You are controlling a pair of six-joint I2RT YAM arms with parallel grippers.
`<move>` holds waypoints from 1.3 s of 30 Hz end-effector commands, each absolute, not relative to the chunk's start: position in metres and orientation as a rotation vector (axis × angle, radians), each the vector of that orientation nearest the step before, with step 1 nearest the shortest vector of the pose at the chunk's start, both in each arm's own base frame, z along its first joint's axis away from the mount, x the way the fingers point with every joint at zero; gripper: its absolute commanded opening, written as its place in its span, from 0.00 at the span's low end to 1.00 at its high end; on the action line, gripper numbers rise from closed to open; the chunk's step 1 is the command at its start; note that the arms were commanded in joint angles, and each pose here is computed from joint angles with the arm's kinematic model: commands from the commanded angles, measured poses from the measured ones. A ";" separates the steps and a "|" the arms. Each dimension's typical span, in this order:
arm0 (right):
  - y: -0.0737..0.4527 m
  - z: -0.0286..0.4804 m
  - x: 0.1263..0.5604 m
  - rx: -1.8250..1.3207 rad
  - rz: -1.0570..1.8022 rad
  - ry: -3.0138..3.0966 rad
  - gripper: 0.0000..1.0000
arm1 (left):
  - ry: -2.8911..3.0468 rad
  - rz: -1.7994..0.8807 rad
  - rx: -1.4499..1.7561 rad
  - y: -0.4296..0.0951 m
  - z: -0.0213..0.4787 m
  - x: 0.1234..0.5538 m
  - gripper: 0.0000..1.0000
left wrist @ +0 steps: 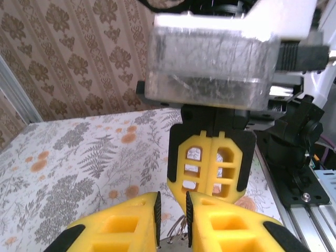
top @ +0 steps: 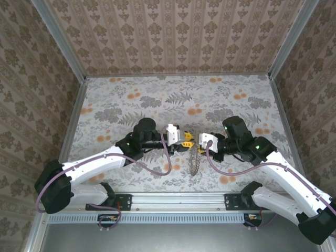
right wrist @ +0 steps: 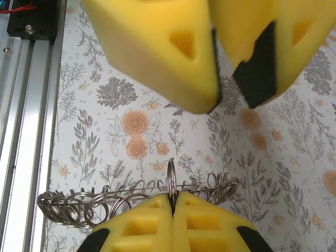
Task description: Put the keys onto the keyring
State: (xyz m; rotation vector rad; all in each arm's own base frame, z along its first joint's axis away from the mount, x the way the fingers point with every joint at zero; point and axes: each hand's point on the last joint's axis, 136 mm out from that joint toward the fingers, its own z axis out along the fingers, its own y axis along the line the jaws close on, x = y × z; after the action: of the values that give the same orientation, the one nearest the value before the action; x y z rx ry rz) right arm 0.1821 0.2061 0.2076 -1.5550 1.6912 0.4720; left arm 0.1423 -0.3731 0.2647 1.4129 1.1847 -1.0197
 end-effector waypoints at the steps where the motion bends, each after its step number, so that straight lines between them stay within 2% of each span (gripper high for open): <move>1: 0.211 0.228 0.185 -1.526 0.474 1.651 0.00 | 1.236 -1.001 1.461 -0.375 0.252 0.143 0.23; 3: 0.211 0.228 0.185 -1.530 0.472 1.655 0.00 | 1.229 -1.017 1.474 -0.376 0.251 0.140 0.28; 11: 0.211 0.226 0.184 -1.537 0.471 1.655 0.00 | 1.180 -1.113 1.507 -0.374 0.248 0.126 0.29; 25: 0.217 0.234 0.179 -1.547 0.520 1.610 0.00 | 1.300 -1.062 1.518 -0.379 0.228 0.140 0.29; 35: 0.223 0.239 0.181 -1.536 0.547 1.591 0.00 | 1.280 -1.056 1.546 -0.383 0.235 0.140 0.16; 39: 0.224 0.242 0.183 -1.524 0.545 1.585 0.00 | 1.288 -1.054 1.554 -0.385 0.232 0.139 0.16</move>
State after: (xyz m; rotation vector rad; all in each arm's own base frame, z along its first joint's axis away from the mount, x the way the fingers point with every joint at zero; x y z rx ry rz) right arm 0.1816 0.2128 0.2156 -1.5508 1.6758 0.5111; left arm 0.1391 -0.3788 0.2219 1.5386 1.3315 -1.0588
